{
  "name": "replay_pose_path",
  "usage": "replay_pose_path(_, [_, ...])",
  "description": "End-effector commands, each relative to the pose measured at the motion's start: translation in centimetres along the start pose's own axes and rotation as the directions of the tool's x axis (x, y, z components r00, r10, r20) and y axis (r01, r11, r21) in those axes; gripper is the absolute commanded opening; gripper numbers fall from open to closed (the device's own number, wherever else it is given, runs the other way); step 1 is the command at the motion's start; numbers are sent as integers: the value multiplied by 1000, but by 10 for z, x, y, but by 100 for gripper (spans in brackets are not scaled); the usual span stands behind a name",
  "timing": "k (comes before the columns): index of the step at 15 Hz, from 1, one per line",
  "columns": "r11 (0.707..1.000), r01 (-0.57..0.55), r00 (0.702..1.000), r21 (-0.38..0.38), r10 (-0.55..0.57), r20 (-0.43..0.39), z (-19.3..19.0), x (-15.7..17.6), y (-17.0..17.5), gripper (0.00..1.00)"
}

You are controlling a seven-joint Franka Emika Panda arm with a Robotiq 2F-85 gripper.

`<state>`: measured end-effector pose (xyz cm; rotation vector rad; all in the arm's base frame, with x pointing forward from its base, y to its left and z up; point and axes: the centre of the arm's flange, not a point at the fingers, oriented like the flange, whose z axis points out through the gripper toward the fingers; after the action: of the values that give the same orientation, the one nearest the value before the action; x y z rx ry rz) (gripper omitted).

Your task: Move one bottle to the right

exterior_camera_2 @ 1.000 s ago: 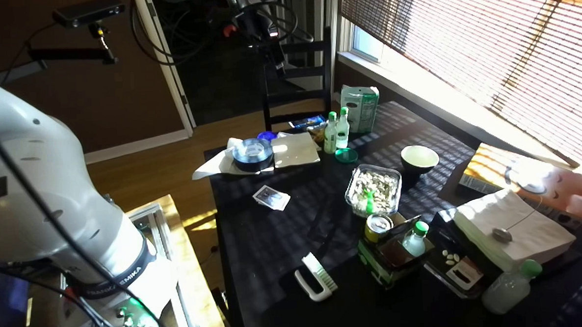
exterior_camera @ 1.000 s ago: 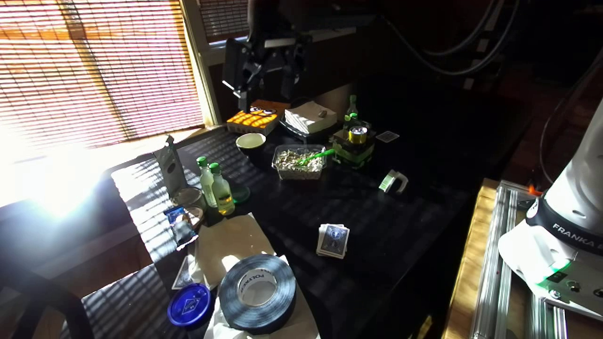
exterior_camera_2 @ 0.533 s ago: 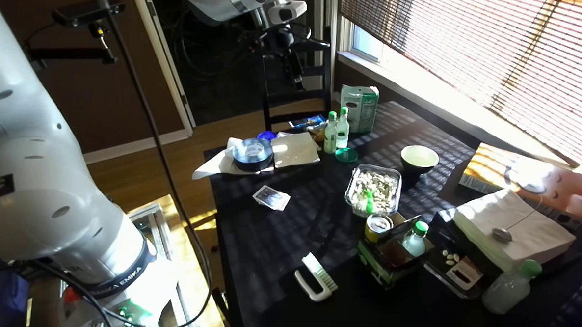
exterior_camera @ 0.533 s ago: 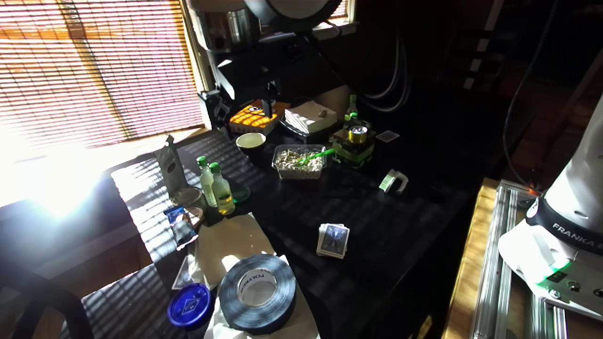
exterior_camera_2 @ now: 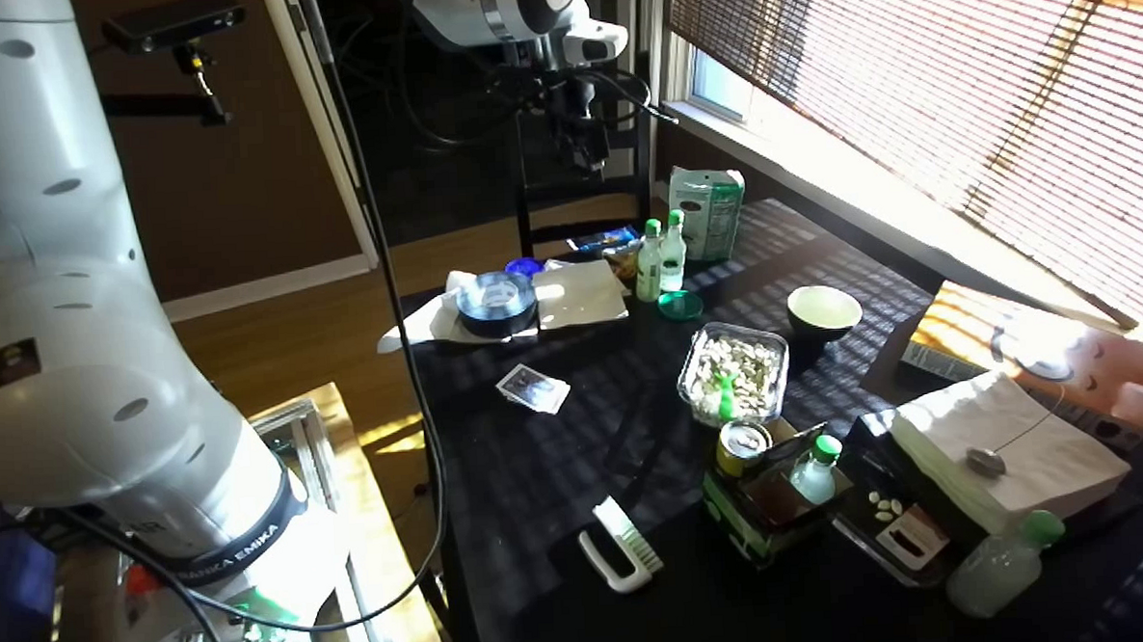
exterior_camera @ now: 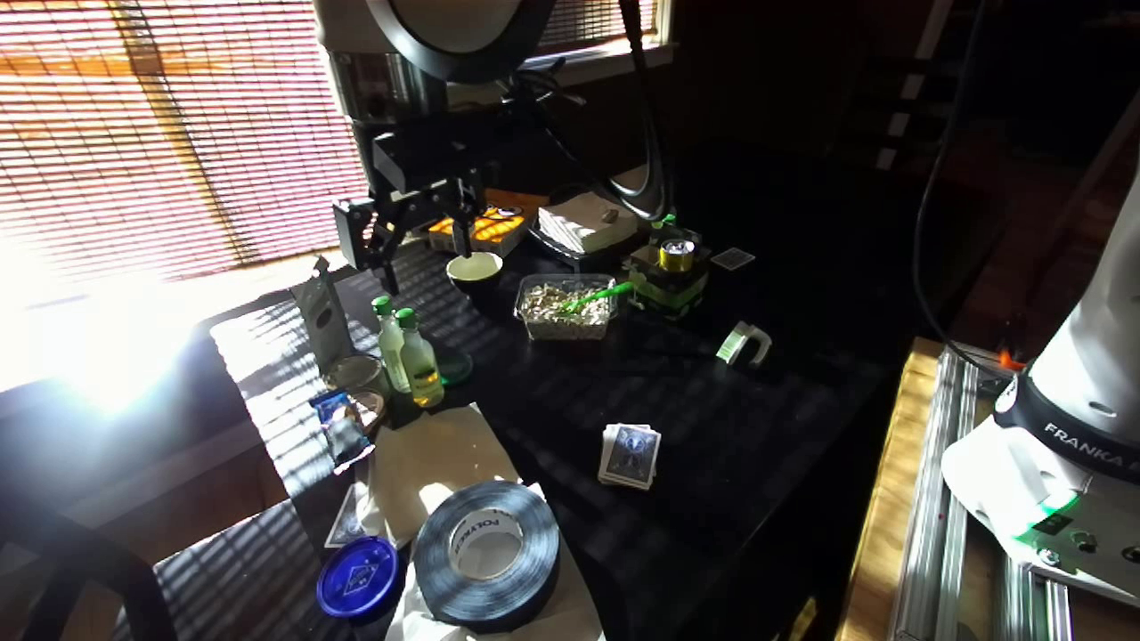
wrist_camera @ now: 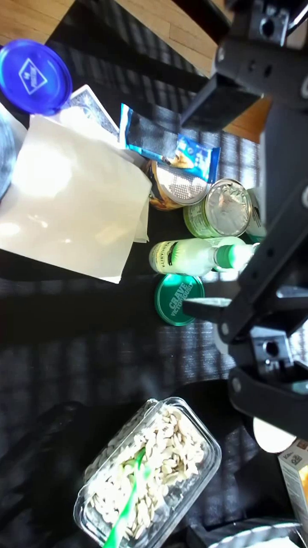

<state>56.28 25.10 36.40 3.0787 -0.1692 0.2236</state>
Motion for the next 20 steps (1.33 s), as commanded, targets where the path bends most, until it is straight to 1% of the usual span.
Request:
replay_pose_path(1, [1000, 1, 1000, 0, -1, 0, 0, 0, -1, 100])
replay_pose_path(2, [1000, 2, 1000, 1, -2, 0, 0, -1, -1, 100])
replay_pose_path(4, [999, 2, 1000, 47, -2, -11, 2, 6, -5, 100])
replay_pose_path(7, [995, 22, 999, 97, -17, -52, 19, 27, -24, 100])
replay_pose_path(12, [995, 45, 996, 90, -38, -87, 63, 51, -36, 100])
replay_pose_path(15, [994, 42, 996, 103, -33, -84, 88, 63, -31, 100])
replay_pose_path(16, [996, 33, 997, 89, -26, -78, 94, 67, -27, 100])
replay_pose_path(17, [996, 32, 997, 80, -26, -76, 84, 48, -22, 100])
replay_pose_path(20, [997, 26, 997, 72, -20, -75, 96, 57, -18, 100])
